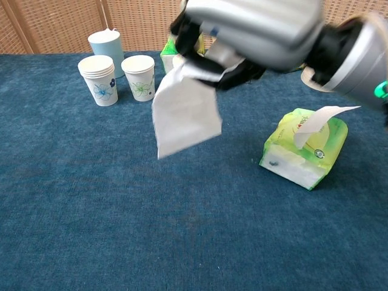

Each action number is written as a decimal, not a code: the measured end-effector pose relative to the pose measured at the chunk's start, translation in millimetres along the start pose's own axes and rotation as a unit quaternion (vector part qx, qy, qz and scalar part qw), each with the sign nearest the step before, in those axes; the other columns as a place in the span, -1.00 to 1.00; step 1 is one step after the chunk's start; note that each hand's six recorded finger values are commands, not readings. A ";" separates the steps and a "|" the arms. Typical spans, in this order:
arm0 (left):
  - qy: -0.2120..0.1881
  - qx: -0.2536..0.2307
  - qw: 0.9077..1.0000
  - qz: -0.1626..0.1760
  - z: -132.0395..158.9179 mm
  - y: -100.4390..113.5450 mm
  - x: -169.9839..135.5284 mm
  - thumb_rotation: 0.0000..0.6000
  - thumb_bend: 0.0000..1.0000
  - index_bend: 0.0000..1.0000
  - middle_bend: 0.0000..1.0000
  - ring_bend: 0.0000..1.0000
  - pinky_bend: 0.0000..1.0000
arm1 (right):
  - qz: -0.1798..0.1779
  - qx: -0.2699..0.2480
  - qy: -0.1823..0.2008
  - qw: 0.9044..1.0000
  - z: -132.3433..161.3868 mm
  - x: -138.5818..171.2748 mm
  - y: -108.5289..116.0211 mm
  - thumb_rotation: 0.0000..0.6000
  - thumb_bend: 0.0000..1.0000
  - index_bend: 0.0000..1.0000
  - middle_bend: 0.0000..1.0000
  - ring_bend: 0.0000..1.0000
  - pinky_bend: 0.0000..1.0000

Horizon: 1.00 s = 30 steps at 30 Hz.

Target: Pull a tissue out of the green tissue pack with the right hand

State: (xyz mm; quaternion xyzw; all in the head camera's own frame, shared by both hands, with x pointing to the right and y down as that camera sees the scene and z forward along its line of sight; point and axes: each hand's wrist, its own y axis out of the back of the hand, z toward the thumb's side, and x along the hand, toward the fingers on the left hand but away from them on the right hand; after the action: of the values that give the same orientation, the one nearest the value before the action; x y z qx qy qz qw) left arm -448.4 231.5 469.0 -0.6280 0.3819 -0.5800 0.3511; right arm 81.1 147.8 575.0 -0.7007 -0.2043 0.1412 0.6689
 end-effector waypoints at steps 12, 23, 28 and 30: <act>-0.001 -0.004 1.000 0.000 -0.8 1.4 -1.1 1.00 -1.00 -1.00 -1.00 -1.00 -1.00 | 0.103 -0.012 -0.074 0.992 -13.1 -2.9 -34.0 1.00 -1.00 -1.00 -1.00 -1.00 -0.63; -0.006 -0.004 1.000 -0.002 2.2 0.4 -2.3 1.00 -1.00 -1.00 -1.00 -1.00 -1.00 | 0.073 0.029 -0.176 0.981 -51.7 38.3 8.3 1.00 -1.00 -1.00 -1.00 -1.00 -0.63; -0.009 -0.006 1.000 -0.003 2.6 0.6 -2.1 1.00 -1.00 -1.00 -1.00 -1.00 -1.00 | 0.061 0.036 -0.235 0.969 -72.1 85.3 27.8 1.00 -1.00 -1.00 -1.00 -1.00 -0.63; -0.011 -0.006 1.000 -0.003 3.2 0.7 -2.3 1.00 -1.00 -1.00 -1.00 -1.00 -1.00 | 0.060 0.033 -0.257 0.964 -78.5 105.3 33.1 1.00 -1.00 -1.00 -1.00 -1.00 -0.63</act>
State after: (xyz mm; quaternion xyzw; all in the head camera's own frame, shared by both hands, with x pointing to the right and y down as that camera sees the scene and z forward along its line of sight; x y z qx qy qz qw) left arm -445.4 233.3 467.0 -0.6373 0.3799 -0.5720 0.3496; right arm 213.7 128.0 555.2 -0.6289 -0.3226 0.3630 0.6071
